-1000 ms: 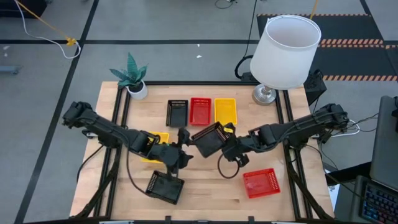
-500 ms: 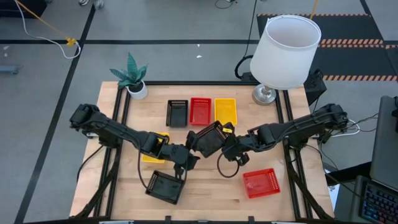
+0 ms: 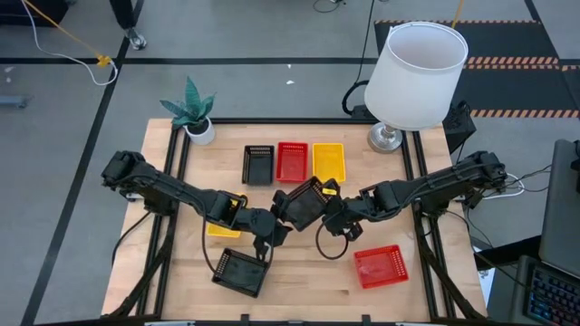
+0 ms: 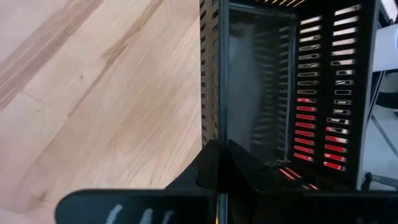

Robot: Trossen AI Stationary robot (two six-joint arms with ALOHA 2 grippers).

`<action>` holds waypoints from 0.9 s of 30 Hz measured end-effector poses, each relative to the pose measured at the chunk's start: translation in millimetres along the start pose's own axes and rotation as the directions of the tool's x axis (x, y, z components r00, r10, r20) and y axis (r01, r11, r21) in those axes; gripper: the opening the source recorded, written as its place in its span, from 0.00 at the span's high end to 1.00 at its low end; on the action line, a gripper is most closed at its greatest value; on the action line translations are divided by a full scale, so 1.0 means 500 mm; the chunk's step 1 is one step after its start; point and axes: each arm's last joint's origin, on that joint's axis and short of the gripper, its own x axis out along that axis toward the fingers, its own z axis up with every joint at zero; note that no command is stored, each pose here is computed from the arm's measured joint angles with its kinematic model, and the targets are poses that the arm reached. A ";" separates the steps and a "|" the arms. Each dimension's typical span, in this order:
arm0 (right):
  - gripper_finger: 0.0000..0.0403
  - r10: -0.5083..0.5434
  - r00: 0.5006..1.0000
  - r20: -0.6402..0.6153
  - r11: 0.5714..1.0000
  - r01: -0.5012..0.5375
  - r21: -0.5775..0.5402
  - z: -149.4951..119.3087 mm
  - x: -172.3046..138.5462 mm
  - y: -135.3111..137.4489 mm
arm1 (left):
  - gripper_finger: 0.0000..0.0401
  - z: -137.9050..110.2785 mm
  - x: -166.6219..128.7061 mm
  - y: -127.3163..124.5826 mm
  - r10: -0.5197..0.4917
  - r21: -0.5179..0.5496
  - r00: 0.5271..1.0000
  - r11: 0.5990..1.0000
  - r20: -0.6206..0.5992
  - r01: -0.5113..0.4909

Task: Stack baskets by color
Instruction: Stack the middle right black bin on the top left black bin

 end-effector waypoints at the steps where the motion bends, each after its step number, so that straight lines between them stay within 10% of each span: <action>1: 0.98 -0.002 1.000 0.005 1.000 0.003 -0.002 0.001 0.000 0.000 | 0.70 -0.001 0.000 0.001 0.001 -0.001 1.000 1.000 -0.001 -0.001; 14: 0.92 -0.054 0.996 0.073 0.998 0.055 -0.006 0.015 -0.001 -0.009 | 0.92 -0.019 0.005 0.006 -0.073 0.027 0.997 0.997 -0.033 0.074; 27: 0.49 -0.163 0.943 0.290 0.986 0.142 0.092 0.046 0.012 -0.012 | 0.98 -0.016 0.004 0.006 -0.053 0.041 0.998 0.998 -0.033 0.054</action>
